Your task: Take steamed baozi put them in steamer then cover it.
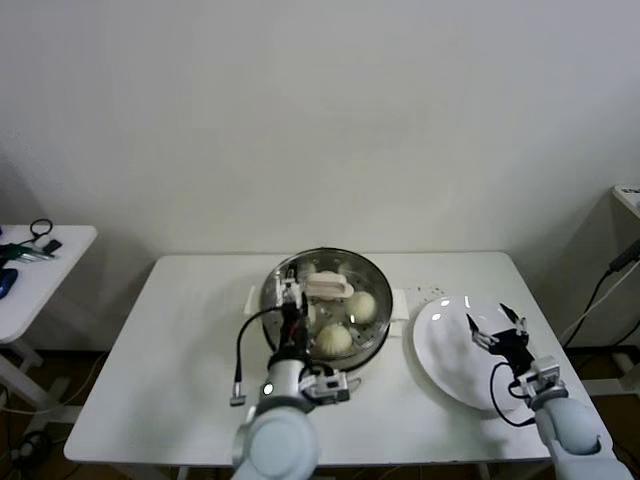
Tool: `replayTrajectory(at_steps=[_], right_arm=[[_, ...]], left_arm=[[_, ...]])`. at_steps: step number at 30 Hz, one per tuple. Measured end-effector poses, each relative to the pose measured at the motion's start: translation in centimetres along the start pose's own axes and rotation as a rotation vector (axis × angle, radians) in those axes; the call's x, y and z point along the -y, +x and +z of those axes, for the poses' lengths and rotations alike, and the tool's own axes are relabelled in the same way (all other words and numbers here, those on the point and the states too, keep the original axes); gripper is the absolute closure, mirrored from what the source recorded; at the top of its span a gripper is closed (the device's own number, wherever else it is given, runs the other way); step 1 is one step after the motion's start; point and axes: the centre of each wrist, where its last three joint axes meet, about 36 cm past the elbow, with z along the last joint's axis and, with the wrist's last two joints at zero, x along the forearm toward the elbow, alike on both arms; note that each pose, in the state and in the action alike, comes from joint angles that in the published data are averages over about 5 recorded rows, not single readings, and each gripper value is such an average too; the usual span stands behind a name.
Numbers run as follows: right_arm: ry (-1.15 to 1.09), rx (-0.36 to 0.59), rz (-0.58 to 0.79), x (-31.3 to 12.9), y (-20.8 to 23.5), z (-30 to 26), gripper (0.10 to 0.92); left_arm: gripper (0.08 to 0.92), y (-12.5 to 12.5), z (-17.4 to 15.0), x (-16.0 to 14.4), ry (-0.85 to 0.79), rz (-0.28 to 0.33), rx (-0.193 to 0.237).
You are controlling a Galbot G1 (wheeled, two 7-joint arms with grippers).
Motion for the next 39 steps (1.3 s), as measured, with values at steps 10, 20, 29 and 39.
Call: replayTrajectory(at_steps=[10, 20, 29, 39], right_arm=[[-0.031, 0.023, 0.004, -1.1, 1.1, -0.1, 0.2], [-0.058, 0.052, -0.002, -2.4, 2.4, -0.5, 0.2], [-0.077, 0.082, -0.016, -3.2, 3.2, -1.1, 0.2], [-0.093, 0.108, -0.022, -3.6, 3.8, -1.3, 0.2]], left_arm=[[0.177, 0.8, 6.1, -1.6, 0.23, -0.001, -0.055], [0.177, 1.7, 14.1, -1.4, 0.586, 0.054, -0.145], [0.177, 3.4, 19.9, 1.5, 0.92, 0.002, -0.076], [0.177, 4.5, 23.4, 4.9, 1.102, -0.046, -0.081]])
